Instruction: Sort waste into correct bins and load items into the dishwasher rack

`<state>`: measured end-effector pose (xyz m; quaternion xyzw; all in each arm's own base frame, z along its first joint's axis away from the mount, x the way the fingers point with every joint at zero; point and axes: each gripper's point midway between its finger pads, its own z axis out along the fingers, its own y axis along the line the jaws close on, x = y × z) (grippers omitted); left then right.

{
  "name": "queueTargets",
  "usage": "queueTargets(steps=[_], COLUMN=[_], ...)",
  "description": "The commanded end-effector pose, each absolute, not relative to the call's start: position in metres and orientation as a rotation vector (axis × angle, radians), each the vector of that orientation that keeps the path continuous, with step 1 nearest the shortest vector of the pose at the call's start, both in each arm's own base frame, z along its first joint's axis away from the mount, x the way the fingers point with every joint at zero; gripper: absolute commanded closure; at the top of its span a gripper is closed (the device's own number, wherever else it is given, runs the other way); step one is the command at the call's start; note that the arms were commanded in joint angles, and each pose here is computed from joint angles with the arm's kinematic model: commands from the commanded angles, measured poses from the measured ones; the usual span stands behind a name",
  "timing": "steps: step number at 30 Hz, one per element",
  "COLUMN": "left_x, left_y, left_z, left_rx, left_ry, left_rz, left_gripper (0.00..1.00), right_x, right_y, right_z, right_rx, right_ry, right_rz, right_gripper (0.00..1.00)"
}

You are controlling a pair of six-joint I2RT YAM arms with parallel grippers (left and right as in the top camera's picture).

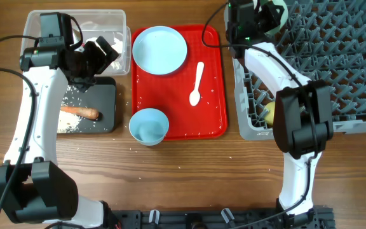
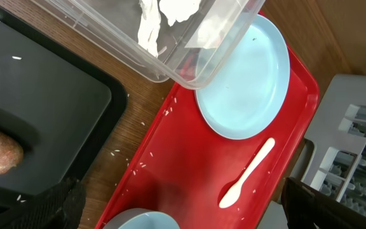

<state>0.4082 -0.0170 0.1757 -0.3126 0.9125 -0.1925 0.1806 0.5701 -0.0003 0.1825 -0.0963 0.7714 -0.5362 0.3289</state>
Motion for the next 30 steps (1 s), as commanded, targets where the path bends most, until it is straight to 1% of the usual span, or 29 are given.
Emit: queueTargets(steps=[1,8,9,10,11,13,17,20,25,27,28,30], left_x=[0.409,0.409,0.409,0.409,0.409,0.409,0.409,0.409,0.409,0.409,0.409,0.409], left_y=[-0.015,-0.015,-0.015,-0.015,-0.015,-0.015,-0.015,-0.015,-0.015,-0.015,-0.015,-0.015], left_z=[0.179,0.179,0.179,0.179,0.179,0.179,0.179,0.179,0.179,0.179,0.179,0.179], left_rx=[-0.876,-0.876,-0.876,-0.876,-0.876,-0.876,-0.876,-0.876,-0.876,-0.876,-0.876,-0.876], left_ry=[2.567,2.567,2.567,2.567,2.567,2.567,2.567,2.567,2.567,2.567,2.567,2.567], left_rz=[-0.541,-0.541,-0.541,-0.541,-0.541,-0.541,-0.541,-0.541,-0.541,-0.541,-0.541,-0.541], left_gripper=[0.00,0.00,0.00,0.00,0.00,0.00,0.00,0.00,0.00,0.00,0.00,0.00], right_x=[0.563,0.551,0.551,0.550,0.550,0.549,0.547,0.548,0.555,0.552,0.549,0.534], right_y=[0.005,0.021,0.026,0.031,0.035,0.049,0.079,0.088,0.084,0.080,0.082,0.104], right_z=[0.164,0.149,0.148,0.148,0.147,0.142,0.121,0.126,0.173,0.197,0.204,0.213], right_rx=[-0.293,-0.426,-0.439,-0.454,-0.467,-0.525,-0.699,-0.683,-0.549,-0.477,-0.467,-0.456], right_ry=[2.066,2.122,2.121,2.119,2.118,2.124,2.164,2.158,2.124,2.117,2.124,2.179], right_rz=[-1.420,-1.446,-1.442,-1.436,-1.431,-1.397,-1.271,-1.199,-1.021,-0.917,-0.846,-0.565], right_gripper=[0.96,0.96,0.85,0.38,0.28,0.19,0.11,0.09,0.06,0.02,0.00,0.00])
